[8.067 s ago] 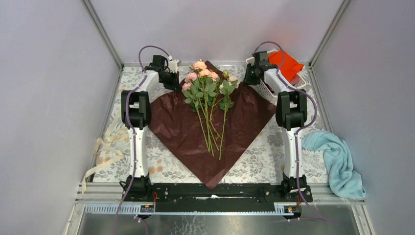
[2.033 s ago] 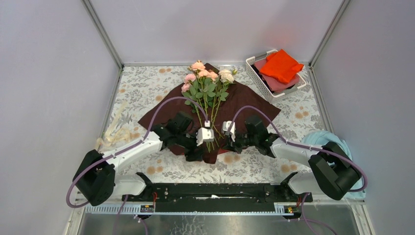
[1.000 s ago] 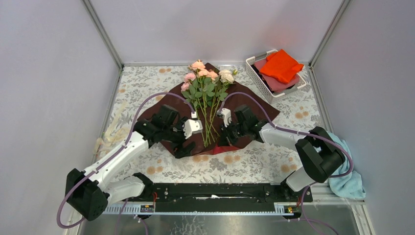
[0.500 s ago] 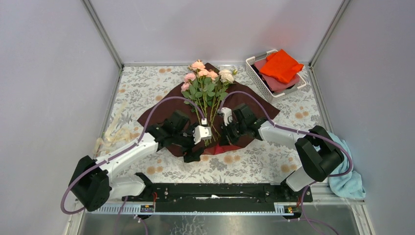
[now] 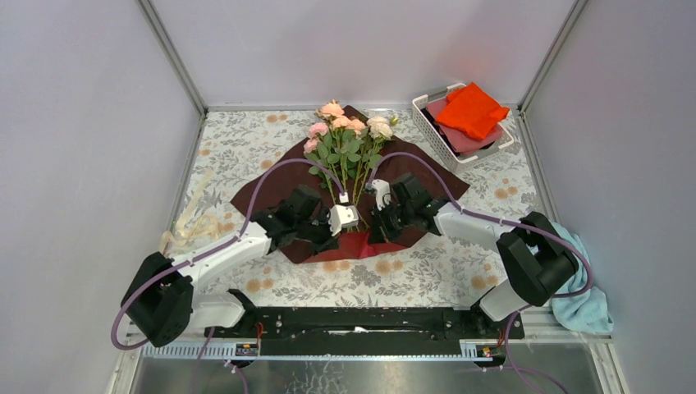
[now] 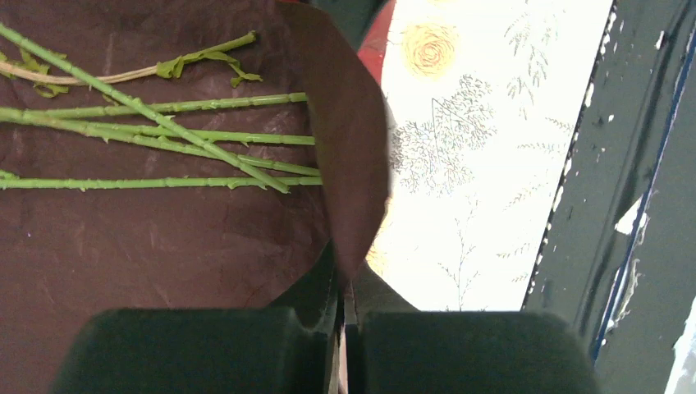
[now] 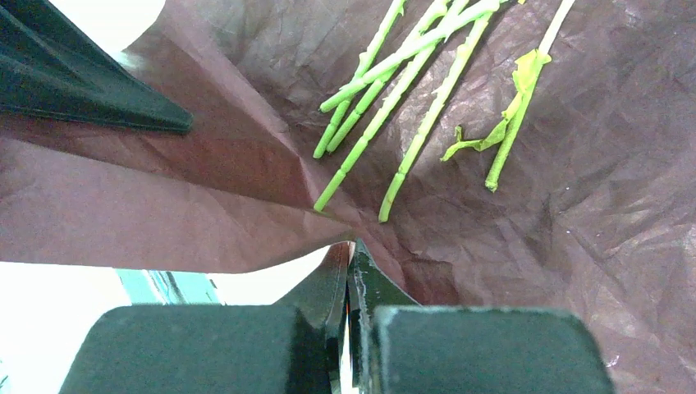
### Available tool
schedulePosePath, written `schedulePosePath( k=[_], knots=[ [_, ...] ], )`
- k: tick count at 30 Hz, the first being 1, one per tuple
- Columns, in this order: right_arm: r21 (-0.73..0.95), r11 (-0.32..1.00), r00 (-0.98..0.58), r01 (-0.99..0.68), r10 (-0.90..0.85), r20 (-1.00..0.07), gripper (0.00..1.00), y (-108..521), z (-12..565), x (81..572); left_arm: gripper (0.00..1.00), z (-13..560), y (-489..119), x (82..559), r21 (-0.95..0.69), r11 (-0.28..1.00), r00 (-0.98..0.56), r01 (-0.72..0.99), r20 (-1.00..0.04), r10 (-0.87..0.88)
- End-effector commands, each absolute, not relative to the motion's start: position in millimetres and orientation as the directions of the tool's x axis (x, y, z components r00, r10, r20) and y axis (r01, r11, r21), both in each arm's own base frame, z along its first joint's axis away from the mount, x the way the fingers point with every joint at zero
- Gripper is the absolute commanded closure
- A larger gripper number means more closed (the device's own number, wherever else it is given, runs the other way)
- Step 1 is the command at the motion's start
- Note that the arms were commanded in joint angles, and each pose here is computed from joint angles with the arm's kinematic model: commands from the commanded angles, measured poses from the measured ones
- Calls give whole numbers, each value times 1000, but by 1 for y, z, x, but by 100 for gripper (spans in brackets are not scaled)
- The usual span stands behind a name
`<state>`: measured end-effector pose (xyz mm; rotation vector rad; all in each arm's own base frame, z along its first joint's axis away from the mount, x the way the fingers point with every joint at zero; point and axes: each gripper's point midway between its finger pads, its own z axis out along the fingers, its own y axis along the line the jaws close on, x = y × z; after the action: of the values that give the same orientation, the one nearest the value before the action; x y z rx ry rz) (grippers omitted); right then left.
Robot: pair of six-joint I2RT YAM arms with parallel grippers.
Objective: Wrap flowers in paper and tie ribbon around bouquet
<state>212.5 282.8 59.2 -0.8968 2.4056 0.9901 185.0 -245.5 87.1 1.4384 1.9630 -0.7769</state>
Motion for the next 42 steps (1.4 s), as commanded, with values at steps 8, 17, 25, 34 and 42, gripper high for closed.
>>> schedulePosePath(
  k=[8,17,25,34,42],
  knots=[
    [425,566,-690,-707,-421,-588,91,272,69,215,100,71,-243,228,-62,398,-309,915,-743,594],
    [347,685,-707,-641,-350,-614,70,244,76,220,100,48,-249,244,-109,431,-375,896,-704,603],
    [521,633,-759,-573,-170,-628,76,268,112,203,94,39,-254,256,-124,454,-412,882,-671,617],
    [637,655,-868,-407,-60,-493,95,293,71,215,93,26,-250,256,-150,491,-469,858,-620,630],
    [496,821,-909,-284,-66,-411,97,260,14,217,81,28,-244,261,-117,520,-474,846,-611,634]
  ],
)
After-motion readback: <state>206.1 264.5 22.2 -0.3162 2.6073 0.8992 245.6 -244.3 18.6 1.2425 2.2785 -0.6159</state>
